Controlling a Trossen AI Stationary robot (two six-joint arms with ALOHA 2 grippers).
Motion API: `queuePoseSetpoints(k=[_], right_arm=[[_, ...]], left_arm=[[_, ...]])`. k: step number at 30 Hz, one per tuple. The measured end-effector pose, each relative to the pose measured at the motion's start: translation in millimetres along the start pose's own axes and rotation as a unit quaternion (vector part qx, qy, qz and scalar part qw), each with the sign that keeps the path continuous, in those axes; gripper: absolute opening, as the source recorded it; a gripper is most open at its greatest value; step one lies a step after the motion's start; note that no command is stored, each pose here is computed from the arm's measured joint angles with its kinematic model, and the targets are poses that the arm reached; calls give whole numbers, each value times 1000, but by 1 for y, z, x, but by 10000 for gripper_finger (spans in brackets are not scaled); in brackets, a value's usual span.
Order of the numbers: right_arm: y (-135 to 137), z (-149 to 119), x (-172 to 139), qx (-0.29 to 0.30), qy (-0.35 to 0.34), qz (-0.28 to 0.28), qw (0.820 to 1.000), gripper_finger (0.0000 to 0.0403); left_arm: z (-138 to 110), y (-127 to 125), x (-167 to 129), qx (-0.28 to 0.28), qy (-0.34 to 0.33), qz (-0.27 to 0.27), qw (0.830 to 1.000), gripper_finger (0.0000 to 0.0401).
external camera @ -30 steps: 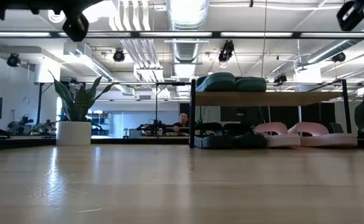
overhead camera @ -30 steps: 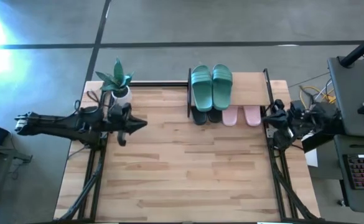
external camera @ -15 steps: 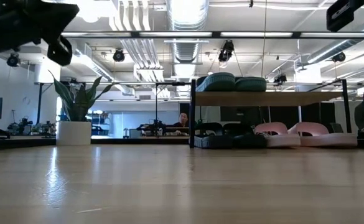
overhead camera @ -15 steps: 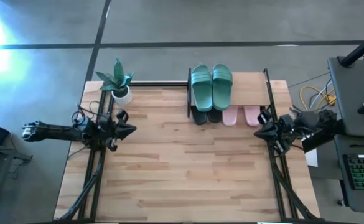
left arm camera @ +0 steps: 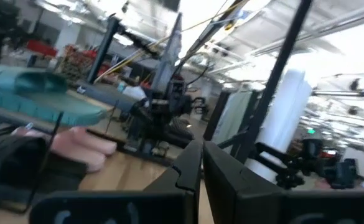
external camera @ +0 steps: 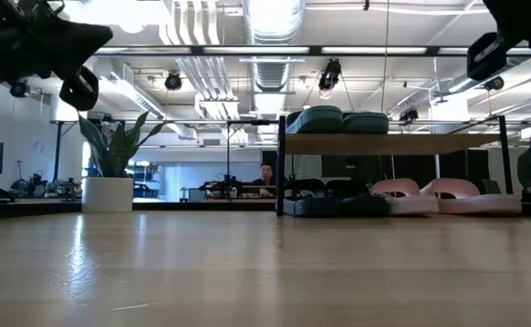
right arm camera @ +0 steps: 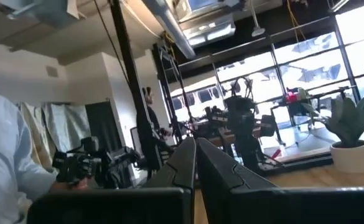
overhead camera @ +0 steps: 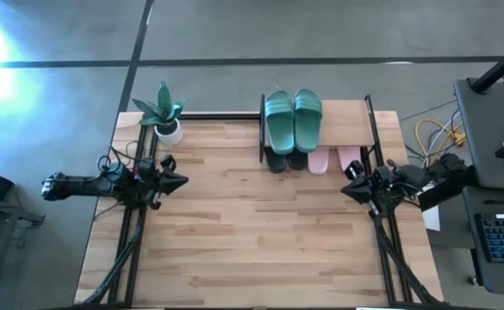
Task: Pick and place slides into the shelf
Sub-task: Return to Home Position
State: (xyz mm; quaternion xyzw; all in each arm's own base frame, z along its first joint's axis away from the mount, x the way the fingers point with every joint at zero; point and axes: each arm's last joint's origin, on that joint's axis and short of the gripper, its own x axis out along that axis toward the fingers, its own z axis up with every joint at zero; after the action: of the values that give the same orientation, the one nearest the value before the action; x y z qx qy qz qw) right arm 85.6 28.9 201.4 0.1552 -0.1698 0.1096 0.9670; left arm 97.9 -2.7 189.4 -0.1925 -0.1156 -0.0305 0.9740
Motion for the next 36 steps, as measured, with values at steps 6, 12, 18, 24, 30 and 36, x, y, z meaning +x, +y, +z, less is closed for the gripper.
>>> queuePoseSetpoints(k=[6, 12, 18, 24, 30, 36], right_arm=[[-1, -2, 0, -27, 10, -7, 1000, 8], [-6, -12, -1, -41, 55, -57, 996, 8], [-7, -19, -1, -50, 90, -62, 993, 8], [-7, -20, 0, -51, 95, -63, 992, 8], [-7, -19, 0, -51, 94, -62, 992, 8], [-7, -20, 0, -51, 95, -62, 992, 8]], left_arm=[[-4, 2, -1, -12, 14, 21, 1000, 3], [-5, 3, 0, -12, 19, 24, 999, 3], [-7, 4, 1, -11, 29, 29, 999, 3], [-9, 4, 2, -10, 38, 33, 999, 3], [-10, 5, 3, -10, 46, 36, 998, 3], [-13, 6, 4, -9, 55, 42, 998, 3]])
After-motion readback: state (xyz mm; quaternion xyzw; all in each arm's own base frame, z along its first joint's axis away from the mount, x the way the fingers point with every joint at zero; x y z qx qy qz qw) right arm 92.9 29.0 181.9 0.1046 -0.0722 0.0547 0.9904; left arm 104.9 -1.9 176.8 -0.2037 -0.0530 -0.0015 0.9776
